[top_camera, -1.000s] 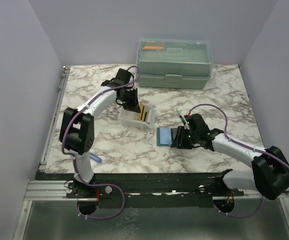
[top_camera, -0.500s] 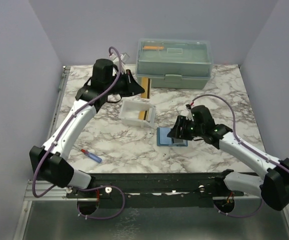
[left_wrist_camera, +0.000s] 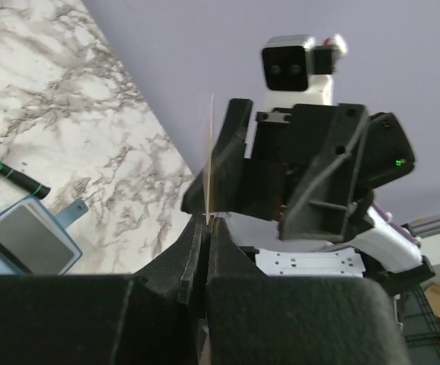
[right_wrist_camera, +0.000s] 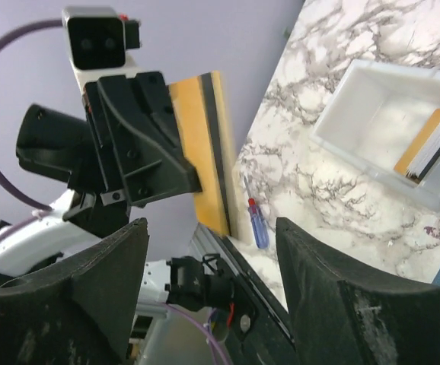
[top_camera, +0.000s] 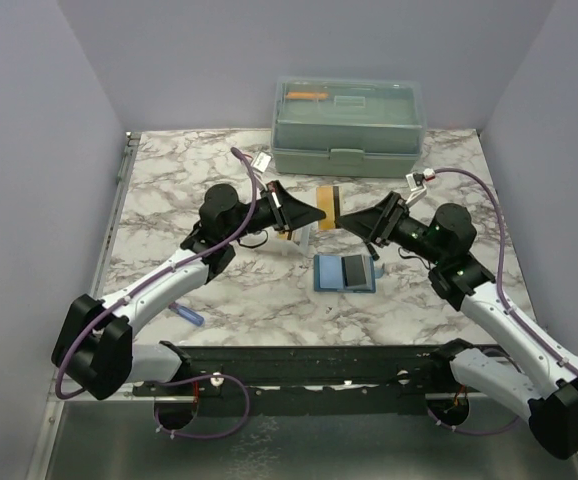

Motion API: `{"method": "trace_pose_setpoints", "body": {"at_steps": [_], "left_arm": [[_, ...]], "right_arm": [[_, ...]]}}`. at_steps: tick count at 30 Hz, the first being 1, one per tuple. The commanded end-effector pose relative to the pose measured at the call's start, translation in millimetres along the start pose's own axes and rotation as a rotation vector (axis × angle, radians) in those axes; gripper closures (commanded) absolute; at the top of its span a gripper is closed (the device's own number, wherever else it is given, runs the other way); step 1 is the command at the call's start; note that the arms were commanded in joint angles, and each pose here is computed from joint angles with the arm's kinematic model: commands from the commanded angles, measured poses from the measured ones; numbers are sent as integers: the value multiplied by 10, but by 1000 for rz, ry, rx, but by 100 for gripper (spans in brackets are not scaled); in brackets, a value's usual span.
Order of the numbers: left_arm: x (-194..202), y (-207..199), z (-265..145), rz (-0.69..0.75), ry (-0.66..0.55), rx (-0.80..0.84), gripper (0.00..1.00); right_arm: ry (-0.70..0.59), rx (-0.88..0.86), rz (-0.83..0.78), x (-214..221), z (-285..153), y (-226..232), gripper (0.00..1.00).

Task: Put the credit cards into the card holder
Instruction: Pick up the credit card from the storage box, then insert the credit card into the card holder.

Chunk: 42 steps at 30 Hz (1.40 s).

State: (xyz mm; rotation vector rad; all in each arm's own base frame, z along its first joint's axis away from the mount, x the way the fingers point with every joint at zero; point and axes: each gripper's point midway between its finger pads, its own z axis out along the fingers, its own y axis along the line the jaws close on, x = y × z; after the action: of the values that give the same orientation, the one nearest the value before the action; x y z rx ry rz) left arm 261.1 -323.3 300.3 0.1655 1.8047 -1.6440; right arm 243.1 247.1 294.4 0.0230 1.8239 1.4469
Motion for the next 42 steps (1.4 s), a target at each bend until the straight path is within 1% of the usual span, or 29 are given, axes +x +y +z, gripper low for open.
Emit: {"method": "trace_pose_setpoints", "body": {"at_steps": [1,2,4,7,11,13,17,19,20,21,22,23,24,25,26,28,30,31,34,36,39,42], "left_arm": [[-130,-316,-53,10,-75,115,100],[-114,-314,-54,0,-74,119,100],[-81,-324,-44,-17,-67,134,100],[-63,-335,-32,-31,-61,146,100],[-11,-316,2,-52,-38,154,100],[23,-302,22,-62,-27,158,100],[135,-268,74,-80,10,164,100],[199,-210,96,-92,32,156,100],[228,-173,101,-98,42,149,100],[255,-93,106,-116,50,122,93],[327,107,116,-159,75,35,79],[396,305,121,-186,101,-62,61],[491,532,105,-197,138,-176,49],[573,709,88,-198,178,-267,42],[635,827,68,-187,213,-325,38],[777,993,41,-174,271,-389,36],[931,1086,55,-185,322,-412,37],[998,1108,85,-187,343,-415,39],[1221,1182,194,-179,404,-427,54],[1332,1304,242,-184,430,-455,64],[1465,1455,322,-193,474,-475,74],[1544,1605,390,-179,505,-495,81]], "right_arm": [[-25,-75,46,-58,-60,62,30],[-25,-84,55,-60,-65,57,31],[-20,-110,60,-43,-76,63,39],[-26,-128,57,-56,-103,58,41],[-21,-178,49,-54,-140,129,57],[-19,-204,61,-44,-160,146,62],[-23,-235,93,-15,-183,104,82],[-24,-218,104,-2,-192,29,98],[-23,-204,97,11,-208,-22,100],[-22,-178,77,12,-230,-82,100],[-25,-102,61,7,-250,-216,100],[-22,17,33,23,-276,-423,100],[-6,152,7,63,-325,-654,100],[41,288,-11,176,-418,-916,100],[83,384,-24,266,-509,-1101,100],[185,492,-16,509,-669,-1340,100],[263,554,20,702,-781,-1479,100],[281,570,31,759,-811,-1523,100],[290,549,83,849,-781,-1547,100],[302,538,107,912,-753,-1599,100],[345,487,153,1066,-691,-1656,100],[339,510,166,1141,-685,-1826,100]]}}
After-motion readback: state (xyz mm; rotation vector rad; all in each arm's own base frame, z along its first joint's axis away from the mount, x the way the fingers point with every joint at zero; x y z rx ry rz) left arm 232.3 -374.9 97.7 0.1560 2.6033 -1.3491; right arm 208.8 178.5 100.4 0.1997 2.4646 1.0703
